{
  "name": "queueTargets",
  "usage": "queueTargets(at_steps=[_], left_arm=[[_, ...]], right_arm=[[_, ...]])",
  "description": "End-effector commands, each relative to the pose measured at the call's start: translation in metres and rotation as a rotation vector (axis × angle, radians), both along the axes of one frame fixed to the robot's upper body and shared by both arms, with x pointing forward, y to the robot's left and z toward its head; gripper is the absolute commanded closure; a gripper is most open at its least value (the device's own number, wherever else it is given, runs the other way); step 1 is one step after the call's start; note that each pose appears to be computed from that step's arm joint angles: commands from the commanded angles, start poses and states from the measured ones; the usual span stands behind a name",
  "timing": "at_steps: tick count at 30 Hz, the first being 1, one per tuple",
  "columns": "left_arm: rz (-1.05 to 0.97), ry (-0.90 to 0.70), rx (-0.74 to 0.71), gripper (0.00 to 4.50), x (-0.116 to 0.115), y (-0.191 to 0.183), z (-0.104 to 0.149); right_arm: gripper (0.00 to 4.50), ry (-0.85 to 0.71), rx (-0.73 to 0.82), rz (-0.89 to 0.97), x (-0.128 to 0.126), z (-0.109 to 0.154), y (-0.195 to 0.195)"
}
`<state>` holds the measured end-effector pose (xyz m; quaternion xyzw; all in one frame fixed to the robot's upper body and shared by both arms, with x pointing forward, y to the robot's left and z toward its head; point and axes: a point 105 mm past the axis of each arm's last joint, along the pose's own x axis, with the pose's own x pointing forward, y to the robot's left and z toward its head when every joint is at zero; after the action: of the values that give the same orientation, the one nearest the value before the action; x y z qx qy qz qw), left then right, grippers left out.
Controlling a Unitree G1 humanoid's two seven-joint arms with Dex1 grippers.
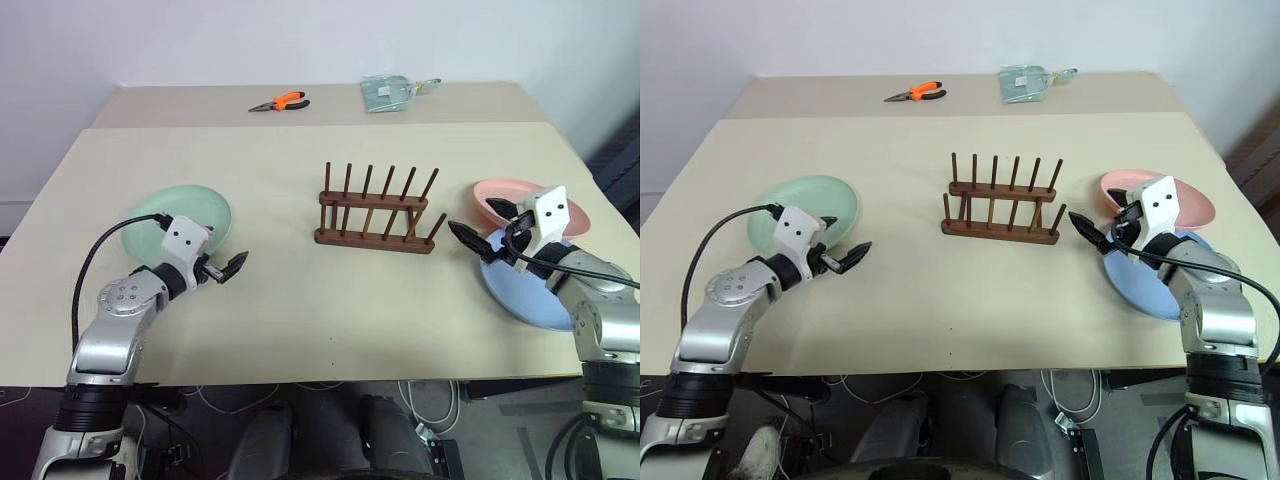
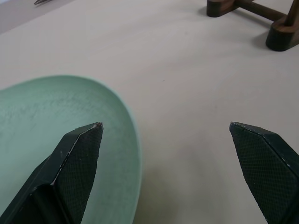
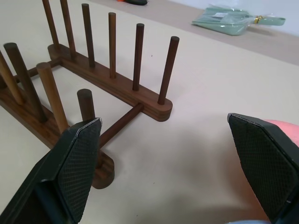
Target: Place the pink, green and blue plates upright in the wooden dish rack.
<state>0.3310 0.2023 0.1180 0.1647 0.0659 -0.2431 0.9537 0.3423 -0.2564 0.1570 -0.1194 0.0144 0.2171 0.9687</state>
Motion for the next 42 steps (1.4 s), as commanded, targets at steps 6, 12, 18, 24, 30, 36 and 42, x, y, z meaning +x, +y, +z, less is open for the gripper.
queueTargets(at_steps=[6, 12, 18, 24, 30, 36, 42], left_arm=[[-0.070, -0.052, -0.023, 0.06, 0.001, -0.019, 0.019], [-0.255, 0.012, -0.044, 0.06, 0.005, -0.046, 0.017], [-0.403, 0.074, 0.046, 0.06, 0.026, -0.065, -0.001], [-0.460, 0.070, 0.047, 0.06, 0.048, -0.076, -0.005], [-0.571, 0.123, 0.069, 0.06, 0.047, -0.090, -0.018], [-0.650, 0.159, 0.091, 0.06, 0.060, -0.131, -0.025], [-0.662, 0.171, 0.070, 1.37, 0.067, -0.156, -0.028]], right_arm=[[0.08, -0.055, -0.031, 0.012, 0.000, 0.009, 0.009], [0.08, -0.028, -0.079, 0.004, -0.011, 0.002, 0.006], [0.08, -0.017, -0.118, -0.005, -0.032, -0.003, 0.008], [0.08, -0.009, -0.130, -0.031, -0.047, -0.009, 0.012], [0.08, -0.013, -0.129, -0.030, -0.047, -0.008, 0.021], [0.08, -0.007, -0.120, 0.028, -0.053, -0.011, 0.042], [0.00, 0.035, -0.107, 0.137, -0.075, -0.025, 0.080]])
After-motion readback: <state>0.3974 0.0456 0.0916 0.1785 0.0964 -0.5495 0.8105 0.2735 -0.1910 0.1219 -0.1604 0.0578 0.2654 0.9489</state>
